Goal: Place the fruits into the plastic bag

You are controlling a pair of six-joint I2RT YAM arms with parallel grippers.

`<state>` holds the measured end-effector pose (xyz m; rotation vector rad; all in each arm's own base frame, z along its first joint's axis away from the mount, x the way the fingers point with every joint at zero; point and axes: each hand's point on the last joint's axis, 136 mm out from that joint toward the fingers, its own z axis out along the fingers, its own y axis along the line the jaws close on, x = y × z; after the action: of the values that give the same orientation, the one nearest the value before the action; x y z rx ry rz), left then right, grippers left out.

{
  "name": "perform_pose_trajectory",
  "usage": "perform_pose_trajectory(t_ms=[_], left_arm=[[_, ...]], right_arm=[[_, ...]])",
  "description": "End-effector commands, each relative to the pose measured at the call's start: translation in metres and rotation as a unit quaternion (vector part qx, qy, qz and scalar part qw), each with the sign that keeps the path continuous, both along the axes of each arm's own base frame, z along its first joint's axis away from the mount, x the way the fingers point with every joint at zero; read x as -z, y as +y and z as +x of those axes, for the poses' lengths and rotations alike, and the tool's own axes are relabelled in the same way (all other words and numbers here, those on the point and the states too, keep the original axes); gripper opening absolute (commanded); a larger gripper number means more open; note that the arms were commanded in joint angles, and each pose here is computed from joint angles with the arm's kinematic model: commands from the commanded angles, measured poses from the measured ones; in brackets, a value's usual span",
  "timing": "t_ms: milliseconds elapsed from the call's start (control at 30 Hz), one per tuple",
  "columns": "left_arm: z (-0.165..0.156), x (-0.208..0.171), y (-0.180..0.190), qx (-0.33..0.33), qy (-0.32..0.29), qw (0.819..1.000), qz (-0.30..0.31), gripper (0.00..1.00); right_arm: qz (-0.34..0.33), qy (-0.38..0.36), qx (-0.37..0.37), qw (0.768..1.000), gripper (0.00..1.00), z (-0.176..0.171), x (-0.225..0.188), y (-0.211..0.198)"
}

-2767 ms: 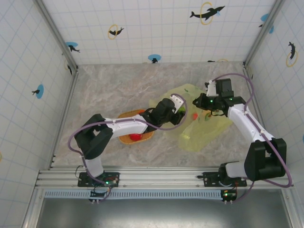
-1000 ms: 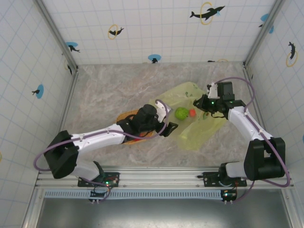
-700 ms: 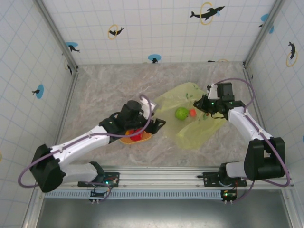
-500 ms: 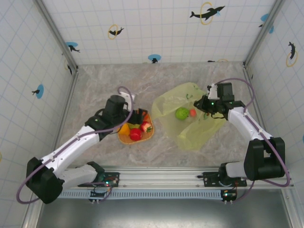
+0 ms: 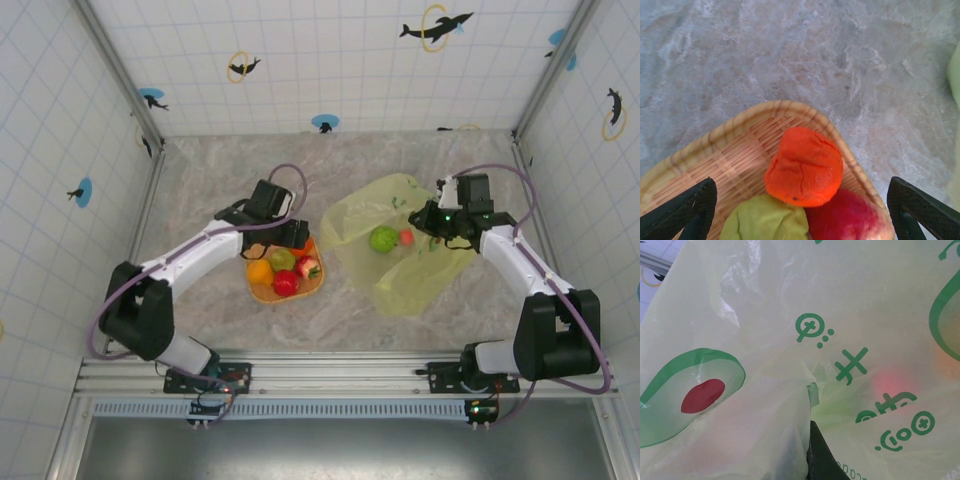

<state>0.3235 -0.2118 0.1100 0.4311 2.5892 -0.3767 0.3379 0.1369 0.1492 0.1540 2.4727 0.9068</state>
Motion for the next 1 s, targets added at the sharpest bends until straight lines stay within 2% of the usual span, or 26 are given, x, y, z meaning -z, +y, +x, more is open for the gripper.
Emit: perform_pose_trajectory(t_ms=[0,233,533,733,967], left_arm=[[0.0,0.012,-0.006,0.024,0.027,0.999,0.011,0.9],[0.001,0.041,-0.014,0.034,0.063,0.997,0.018,0.88],[0.008,0.069,-0.014,0.027,0.082,0.995,0.047,0.77],[0.012,0.075,-0.013,0.022,0.08,0.995,0.054,0.69],[0.016,0.071,-0.012,0.018,0.069,0.996,0.056,0.64]], right_arm=[[-0.008,-0.009,0.003,1.0,0.0,-0.002,-0.003,-0.005],[-0.005,-0.006,0.002,1.0,0.0,0.0,-0.001,-0.004],[-0.004,-0.005,0.003,1.0,0.0,-0.001,0.0,-0.004],[-0.007,-0.007,0.001,1.0,0.0,-0.001,-0.001,-0.004],[-0.007,-0.006,0.0,1.0,0.0,0.0,0.0,-0.004]])
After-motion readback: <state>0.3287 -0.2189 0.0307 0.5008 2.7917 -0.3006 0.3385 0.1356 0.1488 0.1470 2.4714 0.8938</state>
